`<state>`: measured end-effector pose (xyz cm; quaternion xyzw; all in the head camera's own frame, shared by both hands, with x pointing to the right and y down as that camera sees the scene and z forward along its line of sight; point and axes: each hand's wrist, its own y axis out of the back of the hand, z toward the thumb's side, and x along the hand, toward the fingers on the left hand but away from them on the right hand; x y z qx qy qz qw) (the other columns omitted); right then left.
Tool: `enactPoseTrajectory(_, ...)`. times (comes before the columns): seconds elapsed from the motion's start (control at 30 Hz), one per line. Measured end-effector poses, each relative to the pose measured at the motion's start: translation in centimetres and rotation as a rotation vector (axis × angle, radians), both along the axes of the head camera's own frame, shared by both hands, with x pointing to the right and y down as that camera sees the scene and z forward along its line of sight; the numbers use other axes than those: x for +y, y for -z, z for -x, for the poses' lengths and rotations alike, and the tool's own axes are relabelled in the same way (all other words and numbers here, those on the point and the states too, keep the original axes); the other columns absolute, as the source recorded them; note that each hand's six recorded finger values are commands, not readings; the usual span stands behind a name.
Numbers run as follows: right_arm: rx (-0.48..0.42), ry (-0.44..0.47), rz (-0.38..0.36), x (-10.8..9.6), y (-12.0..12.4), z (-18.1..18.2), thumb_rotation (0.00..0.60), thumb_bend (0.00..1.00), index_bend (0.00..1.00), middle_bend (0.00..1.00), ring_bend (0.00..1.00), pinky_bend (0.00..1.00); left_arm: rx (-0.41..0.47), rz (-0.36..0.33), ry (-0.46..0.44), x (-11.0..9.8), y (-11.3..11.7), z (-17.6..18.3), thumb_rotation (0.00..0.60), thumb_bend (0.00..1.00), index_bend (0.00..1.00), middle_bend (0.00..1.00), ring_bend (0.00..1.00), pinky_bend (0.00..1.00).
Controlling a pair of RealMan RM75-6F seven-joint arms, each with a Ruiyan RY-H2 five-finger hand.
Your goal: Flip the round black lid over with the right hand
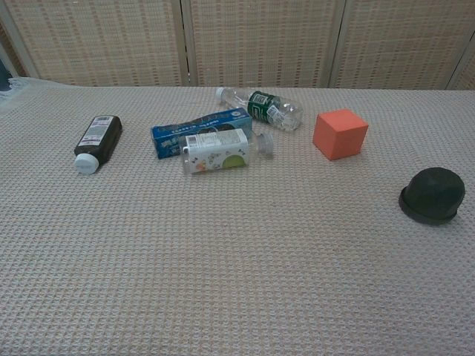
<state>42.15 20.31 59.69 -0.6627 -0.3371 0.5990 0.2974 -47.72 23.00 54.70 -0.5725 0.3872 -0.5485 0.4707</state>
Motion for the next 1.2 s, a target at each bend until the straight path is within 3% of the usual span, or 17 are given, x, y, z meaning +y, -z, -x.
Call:
enactPoseTrajectory(0.4,0.025,0.005,0.002,-0.6,-2.1,0.4,0.600,0.15,0.00,0.00,0.00,0.25,0.020,0.002,0.011,-0.3,0.0,0.3,0.600,0.54,0.46,0.29,0.28,0.56)
enactPoseTrajectory(0.73,-0.015,0.046,0.112,-3.2,-6.3,3.1,0.600,0.15,0.00,0.00,0.00,0.25,0.036,-0.021,0.012,-0.1,0.9,0.3,0.600,0.54,0.51,0.31,0.28,0.56)
enactPoseTrajectory(1.03,0.027,0.076,0.247,-4.6,-11.2,5.4,0.600,0.15,0.01,0.00,0.00,0.24,0.032,-0.031,0.037,0.0,1.4,0.9,0.600,0.54,0.54,0.33,0.28,0.56)
enactPoseTrajectory(1.2,0.028,0.096,0.277,-5.2,-12.6,7.1,0.600,0.15,0.03,0.00,0.00,0.24,0.030,-0.032,0.040,0.0,1.5,1.0,0.600,0.54,0.55,0.33,0.28,0.56)
